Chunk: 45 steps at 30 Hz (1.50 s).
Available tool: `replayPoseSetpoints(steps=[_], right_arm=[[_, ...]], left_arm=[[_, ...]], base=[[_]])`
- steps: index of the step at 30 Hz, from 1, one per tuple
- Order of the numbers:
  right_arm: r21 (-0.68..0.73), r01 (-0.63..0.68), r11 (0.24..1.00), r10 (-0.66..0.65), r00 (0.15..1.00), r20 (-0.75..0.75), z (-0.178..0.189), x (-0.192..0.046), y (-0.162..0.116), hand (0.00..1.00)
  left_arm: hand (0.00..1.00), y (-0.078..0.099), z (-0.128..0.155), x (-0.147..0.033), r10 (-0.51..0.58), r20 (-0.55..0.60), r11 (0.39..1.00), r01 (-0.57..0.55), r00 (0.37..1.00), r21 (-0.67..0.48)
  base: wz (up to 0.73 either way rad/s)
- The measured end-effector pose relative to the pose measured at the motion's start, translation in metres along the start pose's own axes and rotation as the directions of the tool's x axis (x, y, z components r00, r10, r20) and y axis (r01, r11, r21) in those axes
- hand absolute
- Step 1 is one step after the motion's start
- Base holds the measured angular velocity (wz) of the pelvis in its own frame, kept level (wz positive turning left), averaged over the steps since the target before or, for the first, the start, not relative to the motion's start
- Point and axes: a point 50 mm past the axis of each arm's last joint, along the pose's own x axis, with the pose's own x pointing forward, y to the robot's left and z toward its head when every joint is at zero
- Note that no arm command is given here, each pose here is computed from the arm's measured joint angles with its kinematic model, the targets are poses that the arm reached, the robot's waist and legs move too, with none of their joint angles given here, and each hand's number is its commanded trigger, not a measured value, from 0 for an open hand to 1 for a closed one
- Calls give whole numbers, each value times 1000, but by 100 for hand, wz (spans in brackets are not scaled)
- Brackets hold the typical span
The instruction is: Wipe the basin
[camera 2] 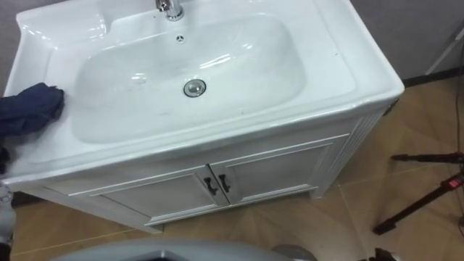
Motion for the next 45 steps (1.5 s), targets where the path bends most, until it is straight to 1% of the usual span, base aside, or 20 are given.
replayPoseSetpoints(steps=[5, 7, 13, 18, 24, 28, 30, 38, 45], right_arm=[[2, 0, 1000, 0, 1000, -2, -1, 0, 0, 0], [5, -1, 1000, 1, 1000, 4, 0, 0, 0, 0], [14, -4, 1000, 4, 1000, 11, 2, 0, 2, 0], [11, 7, 1000, -8, 999, 41, 11, 0, 3, 0], [47, 0, 999, -3, 998, 64, 15, 0, 5, 0], [54, -3, 999, -1, 998, 69, 15, 0, 5, 0], [64, -5, 998, 1, 998, 68, 15, 0, 6, 0], [82, -9, 997, 4, 998, 70, 14, 0, 6, 0], [81, -12, 997, 7, 998, 67, 12, 0, 7, 0]], left_arm=[[0, 1, 1, 0, 7, 4, 1000, -7, 1000, -16], [0, 0, 1, 0, 5, -10, 997, -6, 1000, -74], [0, -1, 0, 0, 0, -66, 982, -13, 998, -189], [0, -4, 0, 0, -40, -121, 942, -3, 992, -335], [0, 2, 8, 2, -49, -129, 882, -18, 990, -471], [0, 2, 12, 1, -53, -112, 867, -10, 992, -498], [0, 0, 15, 0, -76, -106, 851, 9, 991, -525], [0, -1, 25, -1, -98, -44, 835, 58, 994, -547], [0, -5, 33, -4, -142, 7, 826, 123, 990, -550]], base=[[0], [0], [0], [1], [4], [-2], [0], [0], [0]])
